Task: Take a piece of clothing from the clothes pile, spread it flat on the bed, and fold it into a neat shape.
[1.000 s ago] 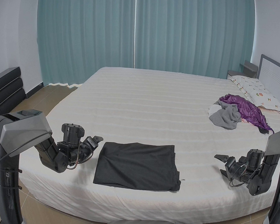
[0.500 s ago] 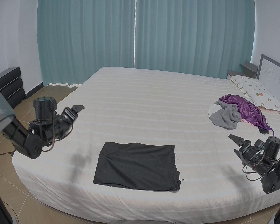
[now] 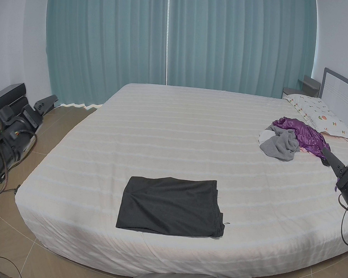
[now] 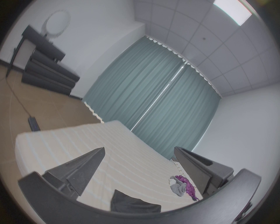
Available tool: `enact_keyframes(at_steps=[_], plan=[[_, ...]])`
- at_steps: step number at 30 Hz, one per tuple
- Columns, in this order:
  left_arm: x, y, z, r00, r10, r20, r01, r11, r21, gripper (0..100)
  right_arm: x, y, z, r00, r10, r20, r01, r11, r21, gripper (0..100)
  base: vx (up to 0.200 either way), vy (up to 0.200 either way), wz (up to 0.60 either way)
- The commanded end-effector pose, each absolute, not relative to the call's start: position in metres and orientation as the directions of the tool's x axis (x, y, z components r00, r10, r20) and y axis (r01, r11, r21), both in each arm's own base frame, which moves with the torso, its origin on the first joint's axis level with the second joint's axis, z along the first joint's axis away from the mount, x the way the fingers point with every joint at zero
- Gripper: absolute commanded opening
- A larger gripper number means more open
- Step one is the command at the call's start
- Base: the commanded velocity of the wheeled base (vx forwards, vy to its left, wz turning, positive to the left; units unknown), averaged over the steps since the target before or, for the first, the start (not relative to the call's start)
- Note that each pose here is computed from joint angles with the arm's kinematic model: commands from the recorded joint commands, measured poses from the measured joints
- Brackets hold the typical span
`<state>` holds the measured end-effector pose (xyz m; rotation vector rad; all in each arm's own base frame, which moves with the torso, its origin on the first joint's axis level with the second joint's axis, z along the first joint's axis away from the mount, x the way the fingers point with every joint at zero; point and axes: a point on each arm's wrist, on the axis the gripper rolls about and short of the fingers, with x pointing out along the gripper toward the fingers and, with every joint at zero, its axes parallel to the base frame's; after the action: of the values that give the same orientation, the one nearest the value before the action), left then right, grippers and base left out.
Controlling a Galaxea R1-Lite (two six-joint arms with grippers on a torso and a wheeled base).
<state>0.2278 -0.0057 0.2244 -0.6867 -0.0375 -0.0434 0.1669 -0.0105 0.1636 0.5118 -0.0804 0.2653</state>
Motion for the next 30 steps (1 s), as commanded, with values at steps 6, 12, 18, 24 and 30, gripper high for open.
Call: enact_keyframes(at_steps=[6,12,18,24,30], plan=[[0.078,0.001,0.237,0.965,0.046,0.257,0.059,0.921,-0.385,100,0.065,0.002,0.170,0.916,0.319,0.245,-0.379,0.888,0.261,100,0.000,0.000,0.00],[0.015,0.001,0.228,0.958,0.042,0.283,0.053,0.946,-0.319,100,0.014,0.009,0.160,0.892,0.394,0.219,-0.437,0.877,0.201,100,0.000,0.000,0.00],[-0.025,0.001,0.213,0.943,0.048,0.329,0.041,0.966,-0.257,100,-0.048,0.010,0.161,0.872,0.462,0.163,-0.485,0.859,0.164,100,0.000,0.000,0.00],[-0.045,0.000,0.216,0.917,0.084,0.390,-0.004,0.979,-0.201,100,-0.071,0.010,0.151,0.895,0.434,0.102,-0.443,0.893,0.082,100,0.000,0.000,0.00],[-0.057,0.000,0.198,0.897,0.093,0.432,-0.037,0.990,-0.137,100,-0.070,0.005,0.152,0.964,0.240,0.113,-0.243,0.970,0.010,100,0.000,0.000,0.00]])
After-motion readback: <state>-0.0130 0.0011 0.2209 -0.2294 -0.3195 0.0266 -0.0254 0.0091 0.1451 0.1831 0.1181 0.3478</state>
